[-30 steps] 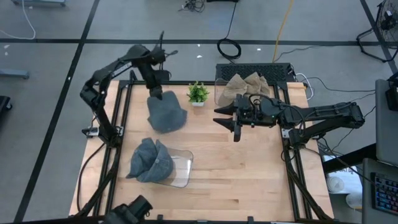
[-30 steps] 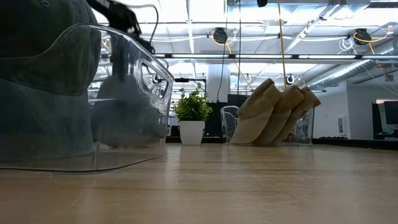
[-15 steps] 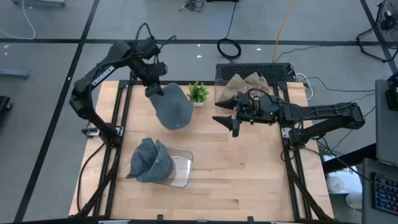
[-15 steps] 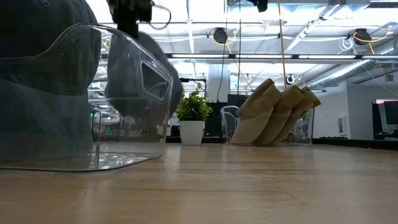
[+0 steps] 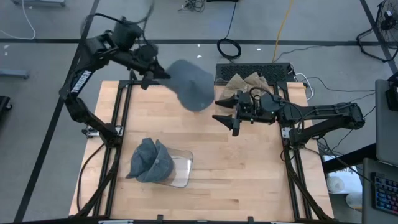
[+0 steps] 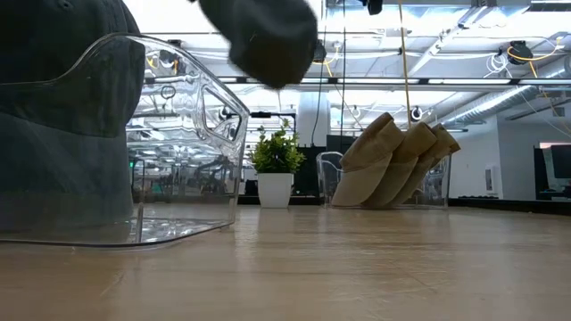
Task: Pick & Place hat
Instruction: Put the gray cap into the bottom transparent bin
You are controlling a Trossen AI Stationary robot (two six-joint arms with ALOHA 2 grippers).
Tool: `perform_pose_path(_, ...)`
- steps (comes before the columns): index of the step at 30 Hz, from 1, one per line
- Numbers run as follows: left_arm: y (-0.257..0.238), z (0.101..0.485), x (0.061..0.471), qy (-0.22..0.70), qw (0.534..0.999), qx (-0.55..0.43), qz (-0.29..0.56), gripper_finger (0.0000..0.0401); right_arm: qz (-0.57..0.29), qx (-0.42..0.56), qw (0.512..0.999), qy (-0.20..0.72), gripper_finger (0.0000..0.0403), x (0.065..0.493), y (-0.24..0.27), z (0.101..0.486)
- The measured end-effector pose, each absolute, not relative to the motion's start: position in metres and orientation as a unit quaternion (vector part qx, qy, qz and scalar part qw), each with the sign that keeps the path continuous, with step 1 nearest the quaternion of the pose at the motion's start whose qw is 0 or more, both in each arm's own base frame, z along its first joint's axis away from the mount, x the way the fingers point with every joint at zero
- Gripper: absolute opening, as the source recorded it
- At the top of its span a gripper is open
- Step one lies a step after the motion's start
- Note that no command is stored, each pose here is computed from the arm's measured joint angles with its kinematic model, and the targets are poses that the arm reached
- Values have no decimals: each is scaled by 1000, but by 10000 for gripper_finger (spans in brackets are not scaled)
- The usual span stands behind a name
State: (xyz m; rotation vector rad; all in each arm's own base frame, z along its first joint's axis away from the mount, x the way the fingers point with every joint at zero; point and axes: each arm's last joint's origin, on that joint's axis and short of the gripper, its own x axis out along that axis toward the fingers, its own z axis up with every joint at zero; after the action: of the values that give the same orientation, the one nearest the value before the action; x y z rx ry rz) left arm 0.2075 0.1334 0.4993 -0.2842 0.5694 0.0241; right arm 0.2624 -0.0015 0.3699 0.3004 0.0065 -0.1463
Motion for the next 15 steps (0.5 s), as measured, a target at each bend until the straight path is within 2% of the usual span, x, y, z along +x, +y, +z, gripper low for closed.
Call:
perform_pose_path(5, 125, 529, 212, 185, 976, -109, 17, 8, -27, 136, 990, -38, 314, 262, 7, 379)
perform_pose_path(15, 116, 568, 229, 2, 999, -48, 1, 8, -21, 118, 987, -104, 313, 261, 7, 392)
